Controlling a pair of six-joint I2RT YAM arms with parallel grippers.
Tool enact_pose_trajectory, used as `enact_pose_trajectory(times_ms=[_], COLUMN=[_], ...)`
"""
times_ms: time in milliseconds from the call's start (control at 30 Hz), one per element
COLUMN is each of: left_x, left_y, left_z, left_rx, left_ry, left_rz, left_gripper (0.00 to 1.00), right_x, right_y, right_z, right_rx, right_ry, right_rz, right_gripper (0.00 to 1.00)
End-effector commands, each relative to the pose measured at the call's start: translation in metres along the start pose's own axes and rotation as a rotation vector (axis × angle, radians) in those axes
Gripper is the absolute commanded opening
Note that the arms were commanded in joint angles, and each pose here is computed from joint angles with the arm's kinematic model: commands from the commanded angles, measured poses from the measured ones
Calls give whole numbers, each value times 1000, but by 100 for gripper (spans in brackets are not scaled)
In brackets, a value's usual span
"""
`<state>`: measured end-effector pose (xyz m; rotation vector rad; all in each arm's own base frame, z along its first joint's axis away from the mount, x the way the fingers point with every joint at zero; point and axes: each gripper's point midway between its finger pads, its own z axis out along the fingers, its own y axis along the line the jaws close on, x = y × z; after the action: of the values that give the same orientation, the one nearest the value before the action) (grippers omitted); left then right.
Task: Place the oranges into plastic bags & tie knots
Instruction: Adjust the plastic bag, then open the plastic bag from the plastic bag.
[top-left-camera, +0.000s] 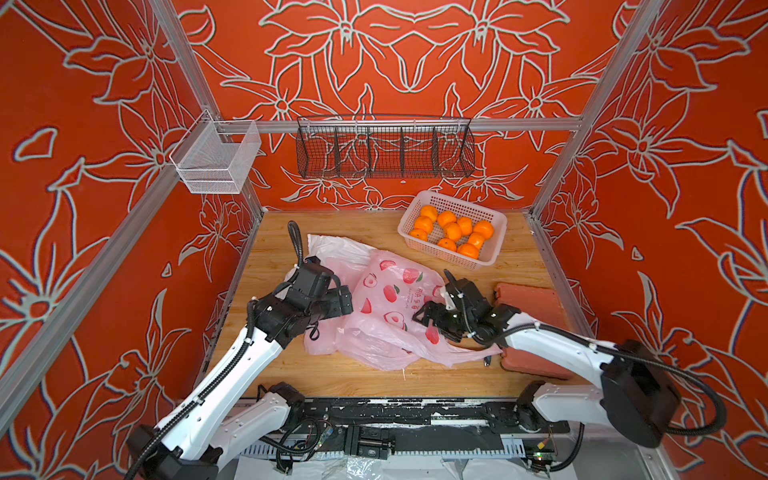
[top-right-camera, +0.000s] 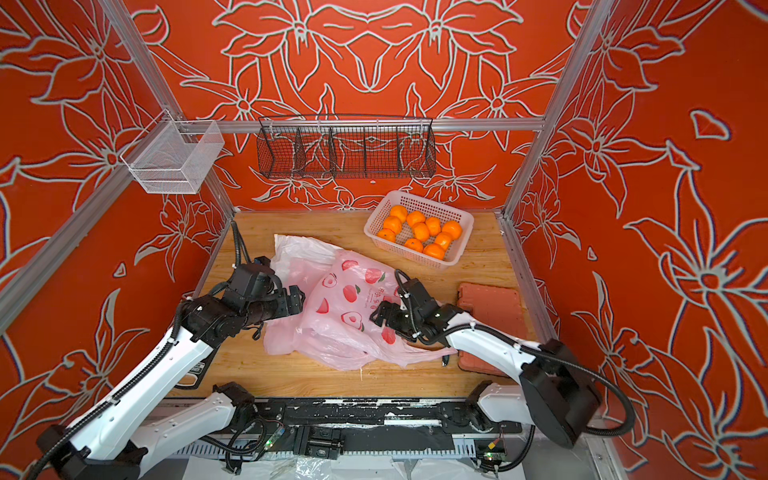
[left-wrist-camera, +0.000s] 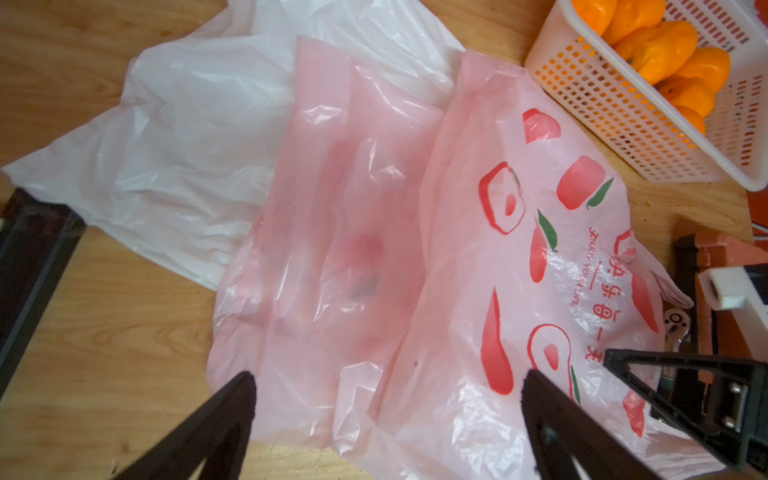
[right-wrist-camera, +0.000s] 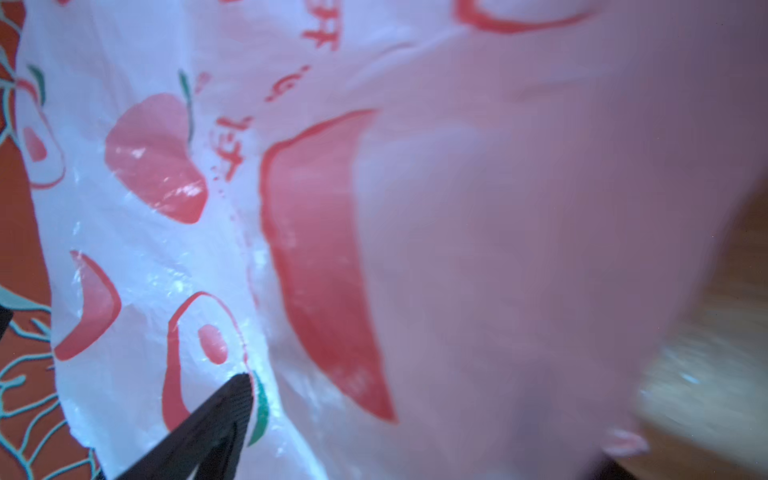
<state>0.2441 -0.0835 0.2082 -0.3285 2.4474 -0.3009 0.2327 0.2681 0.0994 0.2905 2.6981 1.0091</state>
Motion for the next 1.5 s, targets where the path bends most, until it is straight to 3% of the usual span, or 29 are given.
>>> enact_pose_trajectory(times_ms=[0, 133, 300, 500, 633, 700, 833, 967, 1067, 1200, 1267, 1467], left_x=[9, 9, 1, -16, -19, -12, 9, 33, 48, 61, 63, 74], left_y=[25, 34, 24, 4, -25, -43, -79, -113, -115, -117, -107, -103], left_z=[-8, -16, -20, -30, -32, -26, -12, -4, 16, 37, 47, 78], left_rx=[-56, -77, -51, 32, 59, 61, 49, -28, -125, -122, -185, -221], left_ry=[14, 1, 13, -29, -20, 11, 89, 146, 201, 266, 300, 325], left_rz=[-90, -80, 2, 54, 165, 233, 374, 559, 667, 881, 988, 1127], left_gripper=[98, 99, 97, 97, 97, 97, 97, 97, 100, 95, 94, 92], right_x=[-15, 0, -11, -34, -57, -66, -73, -75, -71, -70, -70, -69], right_y=[80, 120, 79, 64, 51, 26, -33, -54, -55, -50, -55, -68], right_z=[12, 35, 24, -60, -120, -149, -181, -179, -166, -152, -148, -150], right_rx=[-144, -132, 63, 139, 168, 251, 385, 299, 238, 157, 162, 199], right_ry=[-75, -67, -153, -368, -585, -669, -641, -500, -412, -363, -349, -372], right_rz=[-52, -113, -131, -323, -355, -331, -268, -190, -155, -138, -127, -127], right_gripper=[92, 92, 98, 98, 98, 98, 98, 95, 90, 88, 87, 86])
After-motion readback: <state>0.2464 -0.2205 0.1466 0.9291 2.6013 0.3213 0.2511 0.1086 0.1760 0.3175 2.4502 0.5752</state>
